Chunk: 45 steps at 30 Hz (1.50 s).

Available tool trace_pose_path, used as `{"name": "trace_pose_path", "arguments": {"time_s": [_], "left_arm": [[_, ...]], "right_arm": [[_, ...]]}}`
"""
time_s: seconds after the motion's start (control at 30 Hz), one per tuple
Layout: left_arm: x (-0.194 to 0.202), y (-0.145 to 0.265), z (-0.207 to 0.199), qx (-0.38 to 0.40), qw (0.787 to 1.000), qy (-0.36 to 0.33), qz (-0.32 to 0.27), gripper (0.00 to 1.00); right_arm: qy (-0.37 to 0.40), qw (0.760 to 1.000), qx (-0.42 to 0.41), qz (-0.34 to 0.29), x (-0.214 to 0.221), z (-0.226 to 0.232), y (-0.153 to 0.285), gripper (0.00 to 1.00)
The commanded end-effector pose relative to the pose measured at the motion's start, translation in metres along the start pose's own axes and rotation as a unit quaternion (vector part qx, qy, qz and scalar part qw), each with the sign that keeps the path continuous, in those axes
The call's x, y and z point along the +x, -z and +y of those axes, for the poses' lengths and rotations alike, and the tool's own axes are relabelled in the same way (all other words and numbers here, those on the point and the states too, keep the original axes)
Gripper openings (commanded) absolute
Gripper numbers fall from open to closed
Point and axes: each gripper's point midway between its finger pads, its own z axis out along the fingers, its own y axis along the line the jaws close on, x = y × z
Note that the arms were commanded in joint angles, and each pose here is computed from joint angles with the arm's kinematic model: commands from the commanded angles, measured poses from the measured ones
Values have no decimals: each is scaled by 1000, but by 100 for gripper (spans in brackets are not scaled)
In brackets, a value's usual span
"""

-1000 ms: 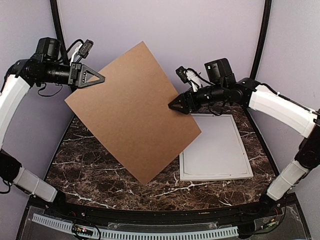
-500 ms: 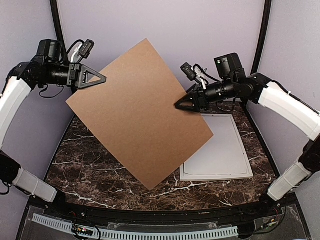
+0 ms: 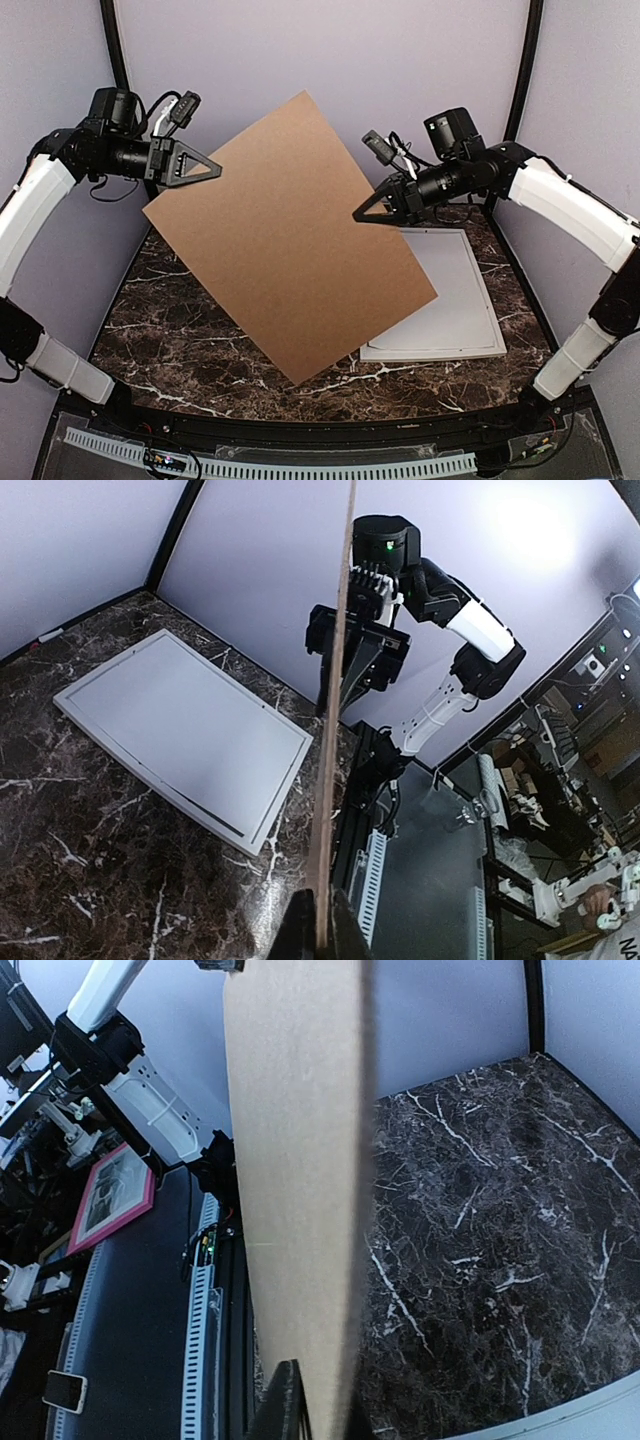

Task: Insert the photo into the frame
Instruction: Pass from the left arm to the right, then move the photo frame to the center of the board.

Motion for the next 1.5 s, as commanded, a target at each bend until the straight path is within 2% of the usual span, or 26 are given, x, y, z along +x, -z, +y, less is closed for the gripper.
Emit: {"name": "trace_pose_path", "arguments": {"time_s": [0.0,0.03,0.07,0.13,0.3,0.37,0.47,0.67,0.8,0.9,1.17,1.3,1.47], "left_arm": [[-9,-5,0,15,1000,-5,-11,14],[-11,-5,4,6,1000,-7,-14,21],[-12,-6,8,2,1000,-3,-15,35],[-17,-7,15,-15,1000,-4,-23,56],[-32,-1,49,-118,991,4,-56,80],[-35,3,67,-163,984,13,-67,84],[-30,0,94,-200,976,40,-70,86],[-10,-24,138,-217,968,98,-80,88],[17,-59,166,-259,956,127,-52,88],[48,-104,179,-270,951,147,-12,87],[100,-214,198,-308,941,119,76,83],[117,-255,211,-322,935,102,105,80],[129,-293,229,-345,928,75,121,75]], "right_arm": [[-2,1000,-4,-20,-4,0,11,0],[-8,1000,-1,-25,-3,-1,14,0],[-16,999,4,-30,-3,-3,18,0],[-37,998,15,-38,1,-7,27,0],[-124,988,72,-65,17,-28,64,0],[-159,980,95,-78,25,-36,83,0],[-206,966,120,-98,37,-43,112,0],[-300,928,151,-161,63,-63,177,0],[-340,900,168,-213,70,-81,208,0],[-371,877,185,-242,77,-98,227,0],[-388,845,211,-303,74,-115,265,0],[-388,828,236,-329,78,-118,283,0],[-393,822,243,-333,83,-121,287,0]]}}
